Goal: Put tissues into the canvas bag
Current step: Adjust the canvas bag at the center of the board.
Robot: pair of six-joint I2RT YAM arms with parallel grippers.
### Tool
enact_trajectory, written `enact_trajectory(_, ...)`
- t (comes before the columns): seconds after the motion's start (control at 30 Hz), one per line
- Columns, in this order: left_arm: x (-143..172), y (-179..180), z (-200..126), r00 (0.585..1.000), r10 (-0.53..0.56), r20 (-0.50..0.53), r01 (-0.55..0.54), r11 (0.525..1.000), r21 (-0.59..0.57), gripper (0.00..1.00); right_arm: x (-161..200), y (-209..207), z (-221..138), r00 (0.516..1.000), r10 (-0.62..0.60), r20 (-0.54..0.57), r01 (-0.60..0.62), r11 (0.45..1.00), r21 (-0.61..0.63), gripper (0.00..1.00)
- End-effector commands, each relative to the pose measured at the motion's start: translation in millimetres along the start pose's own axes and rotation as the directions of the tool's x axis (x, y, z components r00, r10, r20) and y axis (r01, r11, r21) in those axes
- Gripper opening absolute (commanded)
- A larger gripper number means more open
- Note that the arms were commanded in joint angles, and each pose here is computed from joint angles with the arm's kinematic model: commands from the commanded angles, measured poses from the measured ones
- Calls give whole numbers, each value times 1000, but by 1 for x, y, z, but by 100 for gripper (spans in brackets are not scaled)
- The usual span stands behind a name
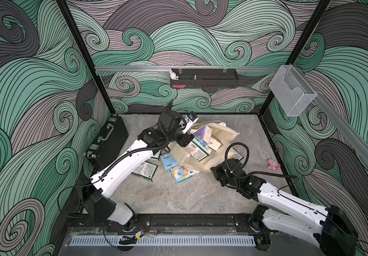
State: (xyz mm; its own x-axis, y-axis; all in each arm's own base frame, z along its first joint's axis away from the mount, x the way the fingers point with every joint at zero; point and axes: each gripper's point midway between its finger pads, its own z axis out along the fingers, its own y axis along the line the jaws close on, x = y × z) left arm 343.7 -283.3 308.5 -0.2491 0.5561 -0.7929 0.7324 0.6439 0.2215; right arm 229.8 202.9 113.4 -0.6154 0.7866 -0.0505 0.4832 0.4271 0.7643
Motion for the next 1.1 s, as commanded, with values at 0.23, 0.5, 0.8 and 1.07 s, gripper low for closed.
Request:
enact_trajectory(0.23, -12, -10, 4, 995, 95, -31, -91, 991, 96, 0, 20, -16, 6, 958, -278, -72, 282, 958, 55, 16)
enact_trajectory(0.5, -20, -34, -37, 943, 206, 262, -242, 964, 110, 0, 20, 44, -64, 421, -907, -20, 901, 420, -108, 65)
enact_trajectory(0.8, -15, -42, -54, 914, 217, 343, -265, 959, 100, 0, 68, 91, -132, 25, -994, 103, 905, -21, -424, 81)
enact_trajectory(1.07, -14, -35, -51, 925, 185, 331, -220, 973, 73, 0, 49, 98, -63, -124, -992, -39, 963, -111, -245, 98)
